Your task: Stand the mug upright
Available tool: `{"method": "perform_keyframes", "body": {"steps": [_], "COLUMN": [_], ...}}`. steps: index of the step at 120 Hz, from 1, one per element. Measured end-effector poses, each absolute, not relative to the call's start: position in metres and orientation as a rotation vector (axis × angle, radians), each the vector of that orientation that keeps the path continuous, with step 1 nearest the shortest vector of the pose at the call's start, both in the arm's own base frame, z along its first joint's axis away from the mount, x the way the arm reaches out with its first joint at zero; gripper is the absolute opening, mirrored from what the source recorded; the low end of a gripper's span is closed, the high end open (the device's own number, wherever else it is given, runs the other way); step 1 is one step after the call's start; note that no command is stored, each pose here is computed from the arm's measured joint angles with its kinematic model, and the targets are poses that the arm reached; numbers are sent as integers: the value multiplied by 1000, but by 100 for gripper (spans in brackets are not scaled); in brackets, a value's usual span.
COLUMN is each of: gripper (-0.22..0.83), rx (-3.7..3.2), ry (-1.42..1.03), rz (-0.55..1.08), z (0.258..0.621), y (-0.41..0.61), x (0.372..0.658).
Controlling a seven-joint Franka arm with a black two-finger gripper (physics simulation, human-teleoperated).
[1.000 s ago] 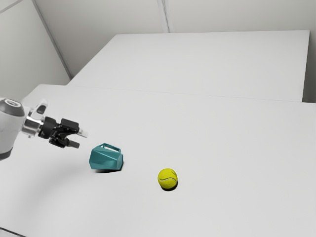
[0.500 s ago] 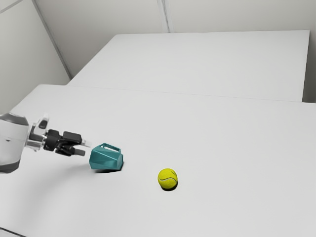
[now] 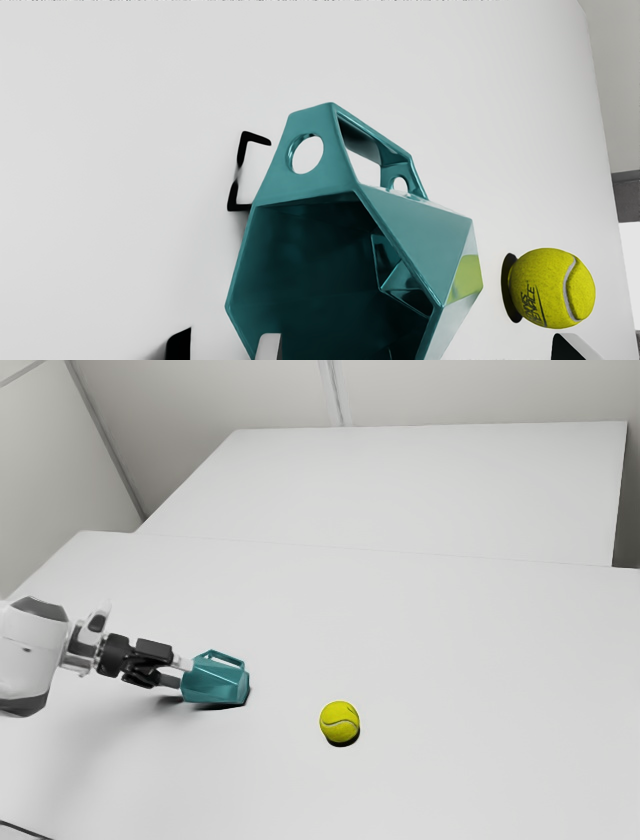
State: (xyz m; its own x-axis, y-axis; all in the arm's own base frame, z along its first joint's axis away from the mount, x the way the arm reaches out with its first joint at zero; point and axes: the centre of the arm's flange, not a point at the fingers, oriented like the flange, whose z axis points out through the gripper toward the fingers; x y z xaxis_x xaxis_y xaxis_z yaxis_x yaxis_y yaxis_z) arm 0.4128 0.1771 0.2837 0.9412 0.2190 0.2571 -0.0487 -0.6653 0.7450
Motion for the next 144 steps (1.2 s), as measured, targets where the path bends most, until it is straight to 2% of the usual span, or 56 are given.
{"method": "perform_keyframes", "body": {"steps": [72, 87, 105, 114, 122, 144], "gripper": [58, 42, 14, 3, -3, -11], "rx": [2202, 2189, 2188, 2189, 2189, 2191], "ry": [53, 48, 50, 49, 49, 28], "rz": [432, 450, 472, 483, 488, 500], "z": [277, 277, 278, 280, 280, 284], "y": [142, 139, 143, 145, 146, 143], "x": [428, 430, 430, 430, 430, 432]}}
